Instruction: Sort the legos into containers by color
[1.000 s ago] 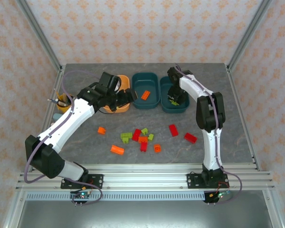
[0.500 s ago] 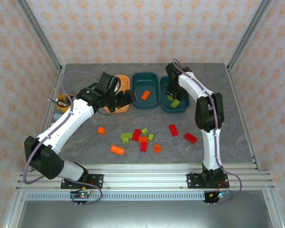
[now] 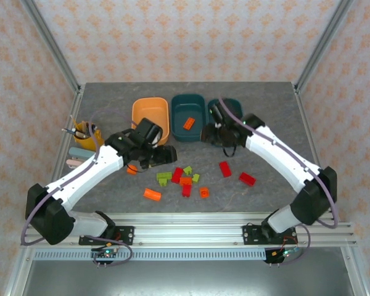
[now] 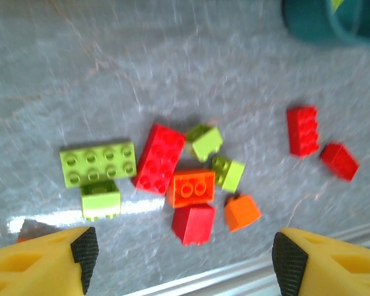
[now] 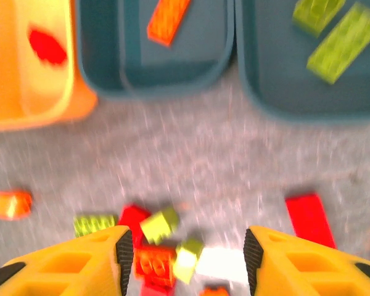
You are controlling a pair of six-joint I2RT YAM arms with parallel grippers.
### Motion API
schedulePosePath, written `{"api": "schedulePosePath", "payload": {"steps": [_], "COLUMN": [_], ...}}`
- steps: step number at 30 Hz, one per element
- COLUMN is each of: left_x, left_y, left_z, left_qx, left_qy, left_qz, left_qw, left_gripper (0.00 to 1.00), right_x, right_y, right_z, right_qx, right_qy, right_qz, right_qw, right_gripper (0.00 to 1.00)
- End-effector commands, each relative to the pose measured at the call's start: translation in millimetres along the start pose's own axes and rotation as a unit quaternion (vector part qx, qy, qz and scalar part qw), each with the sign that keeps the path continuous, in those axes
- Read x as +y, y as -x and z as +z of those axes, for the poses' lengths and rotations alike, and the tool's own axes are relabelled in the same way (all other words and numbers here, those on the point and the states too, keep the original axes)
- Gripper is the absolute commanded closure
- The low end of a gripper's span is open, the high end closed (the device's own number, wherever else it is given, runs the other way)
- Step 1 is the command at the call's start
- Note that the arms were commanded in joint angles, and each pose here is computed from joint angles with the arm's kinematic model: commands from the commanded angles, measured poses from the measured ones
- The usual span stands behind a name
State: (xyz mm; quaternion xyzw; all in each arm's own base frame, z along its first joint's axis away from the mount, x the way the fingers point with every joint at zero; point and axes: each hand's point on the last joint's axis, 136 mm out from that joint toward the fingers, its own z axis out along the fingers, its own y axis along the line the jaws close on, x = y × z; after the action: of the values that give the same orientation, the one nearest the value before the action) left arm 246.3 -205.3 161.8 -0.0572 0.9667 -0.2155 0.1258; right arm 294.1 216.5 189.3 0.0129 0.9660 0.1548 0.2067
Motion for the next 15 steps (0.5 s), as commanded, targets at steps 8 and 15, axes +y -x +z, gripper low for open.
{"api": "schedulePosePath", "payload": {"steps": [8, 15], "left_x": [-8.9, -19.0], "left_y": [-65.3, -77.7], "left_z": [55.0, 90.2], "left_qx": [0.066, 0.08], "left_qy": [0.064, 0.095], "left_qz": [0.073, 0.086], "left_qw": [0.993, 0.989], "left_gripper": [0.23, 0.25], "right_x": [-28.3, -20.8], "right_y": [-119.7, -137.9], "right_z": [-10.4, -39.9], "right_qx": [0.099, 0.087], "right_qy": [0.069, 0.153], "right_qz": [-0.004, 0.015], "right_qw": [0.993, 0.984], "right_gripper": [0.36, 0.22]}}
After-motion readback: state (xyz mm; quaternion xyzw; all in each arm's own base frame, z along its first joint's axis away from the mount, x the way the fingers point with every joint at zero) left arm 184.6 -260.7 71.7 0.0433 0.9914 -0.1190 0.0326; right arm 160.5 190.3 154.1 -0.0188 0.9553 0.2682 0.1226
